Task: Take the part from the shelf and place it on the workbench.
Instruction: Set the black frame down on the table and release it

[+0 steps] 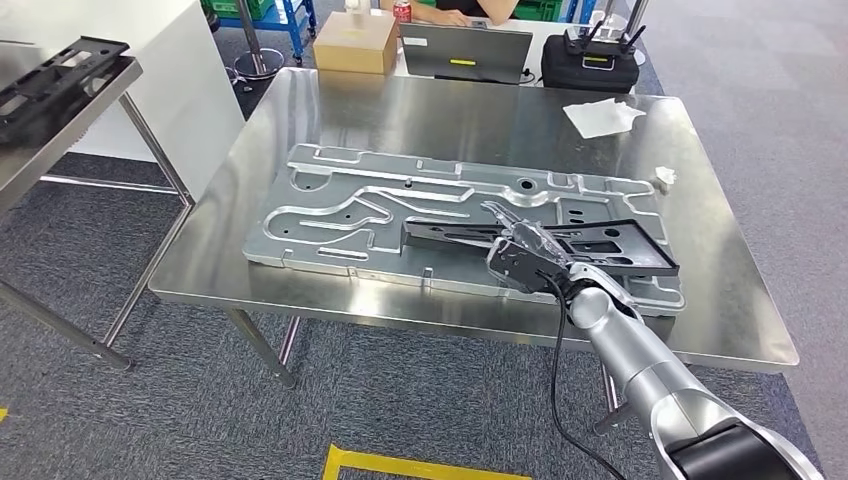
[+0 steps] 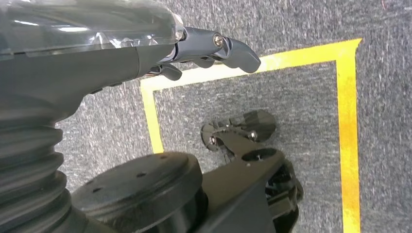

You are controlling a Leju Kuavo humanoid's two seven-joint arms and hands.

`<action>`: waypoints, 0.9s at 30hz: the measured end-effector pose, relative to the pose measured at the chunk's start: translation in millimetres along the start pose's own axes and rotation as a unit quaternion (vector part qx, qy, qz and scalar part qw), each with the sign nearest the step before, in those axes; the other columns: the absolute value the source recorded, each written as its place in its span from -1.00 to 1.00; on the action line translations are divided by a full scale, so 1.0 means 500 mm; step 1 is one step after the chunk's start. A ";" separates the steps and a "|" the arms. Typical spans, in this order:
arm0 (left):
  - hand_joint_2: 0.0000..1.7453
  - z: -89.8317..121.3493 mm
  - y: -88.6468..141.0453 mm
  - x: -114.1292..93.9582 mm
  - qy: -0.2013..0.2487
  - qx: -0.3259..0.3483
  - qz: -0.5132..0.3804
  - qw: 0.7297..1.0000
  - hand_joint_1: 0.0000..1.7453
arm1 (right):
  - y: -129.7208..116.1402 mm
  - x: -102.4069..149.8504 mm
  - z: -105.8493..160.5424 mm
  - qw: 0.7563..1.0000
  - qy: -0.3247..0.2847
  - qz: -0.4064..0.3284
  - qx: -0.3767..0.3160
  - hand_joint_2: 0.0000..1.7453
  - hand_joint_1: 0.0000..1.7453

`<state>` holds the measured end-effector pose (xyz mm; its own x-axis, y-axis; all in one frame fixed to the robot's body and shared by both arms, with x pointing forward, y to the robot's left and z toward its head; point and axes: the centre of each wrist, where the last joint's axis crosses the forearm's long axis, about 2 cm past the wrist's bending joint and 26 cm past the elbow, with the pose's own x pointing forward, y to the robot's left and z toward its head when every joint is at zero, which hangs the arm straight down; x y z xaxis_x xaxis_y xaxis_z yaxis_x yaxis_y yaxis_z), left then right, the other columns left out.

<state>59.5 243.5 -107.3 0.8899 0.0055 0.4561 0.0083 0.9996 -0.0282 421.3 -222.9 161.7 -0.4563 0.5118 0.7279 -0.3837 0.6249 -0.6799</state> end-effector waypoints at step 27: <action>1.00 0.008 0.007 -0.025 0.007 0.000 0.008 1.000 -1.00 | 0.016 0.019 0.048 0.998 -0.049 -0.011 0.023 -1.00 -1.00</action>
<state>46.6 247.1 -109.3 0.8965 0.0204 0.4425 -0.0056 0.9994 -0.0346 394.5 -227.3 161.1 -0.5227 0.4374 0.7318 -0.4290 0.6068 -0.6691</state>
